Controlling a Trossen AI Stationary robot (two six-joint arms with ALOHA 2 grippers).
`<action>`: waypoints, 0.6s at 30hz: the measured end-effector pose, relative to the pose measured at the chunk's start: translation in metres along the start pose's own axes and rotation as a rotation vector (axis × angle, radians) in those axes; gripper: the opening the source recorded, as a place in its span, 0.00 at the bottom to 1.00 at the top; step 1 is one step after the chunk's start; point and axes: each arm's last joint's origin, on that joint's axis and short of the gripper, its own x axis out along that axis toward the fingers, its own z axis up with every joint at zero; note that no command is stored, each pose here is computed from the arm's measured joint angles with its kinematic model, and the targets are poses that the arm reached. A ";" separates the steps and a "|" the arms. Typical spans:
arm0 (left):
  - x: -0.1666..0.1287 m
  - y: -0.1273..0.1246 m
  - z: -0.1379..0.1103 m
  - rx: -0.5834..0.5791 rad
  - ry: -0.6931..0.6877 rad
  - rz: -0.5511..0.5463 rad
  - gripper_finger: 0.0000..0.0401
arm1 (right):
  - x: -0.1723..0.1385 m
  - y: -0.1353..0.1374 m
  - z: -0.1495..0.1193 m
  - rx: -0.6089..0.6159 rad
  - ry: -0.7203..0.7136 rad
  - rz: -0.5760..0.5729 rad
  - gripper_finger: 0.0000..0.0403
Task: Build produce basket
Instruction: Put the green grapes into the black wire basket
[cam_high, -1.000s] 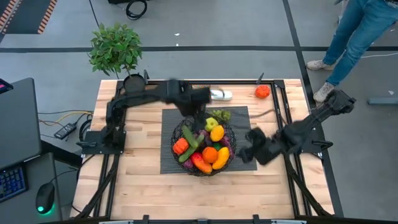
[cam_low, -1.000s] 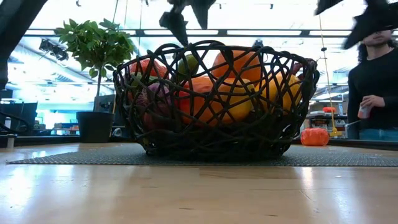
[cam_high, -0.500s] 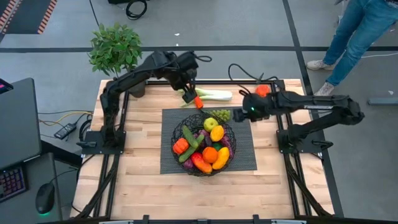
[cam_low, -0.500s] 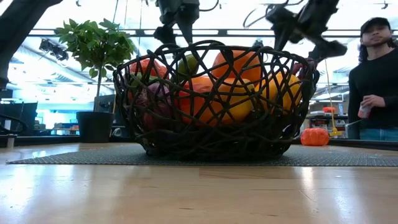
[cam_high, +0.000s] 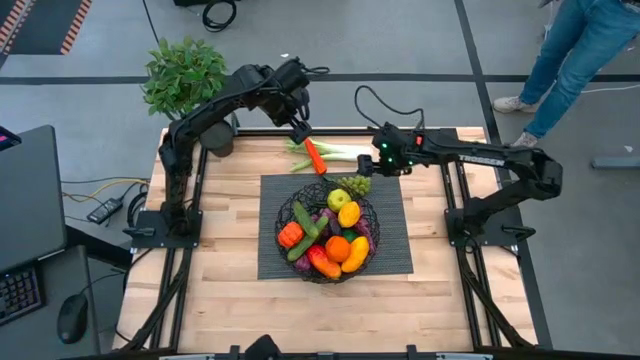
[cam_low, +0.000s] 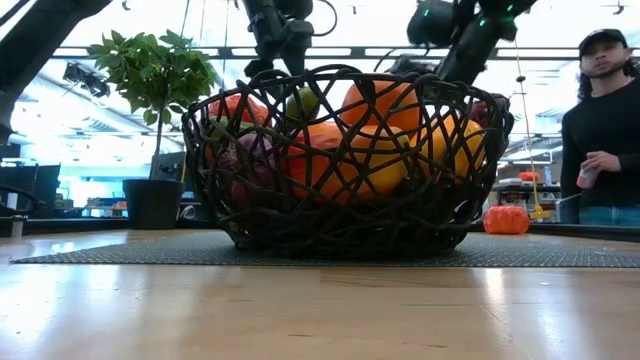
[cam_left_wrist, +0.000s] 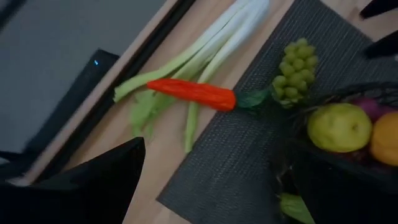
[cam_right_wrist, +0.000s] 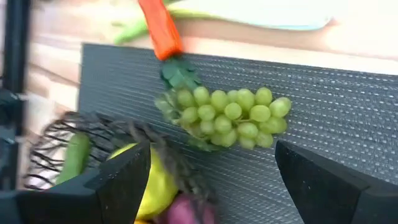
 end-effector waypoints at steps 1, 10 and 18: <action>-0.001 0.003 0.000 -0.025 0.003 -0.011 0.97 | 0.006 -0.002 0.002 -0.012 0.026 -0.010 0.86; -0.025 0.007 -0.017 -0.122 0.072 -0.062 0.97 | 0.058 -0.015 0.012 -0.060 0.158 -0.120 0.86; -0.032 -0.005 -0.022 -0.176 0.083 -0.074 0.97 | 0.090 -0.021 0.020 -0.109 0.222 -0.091 0.86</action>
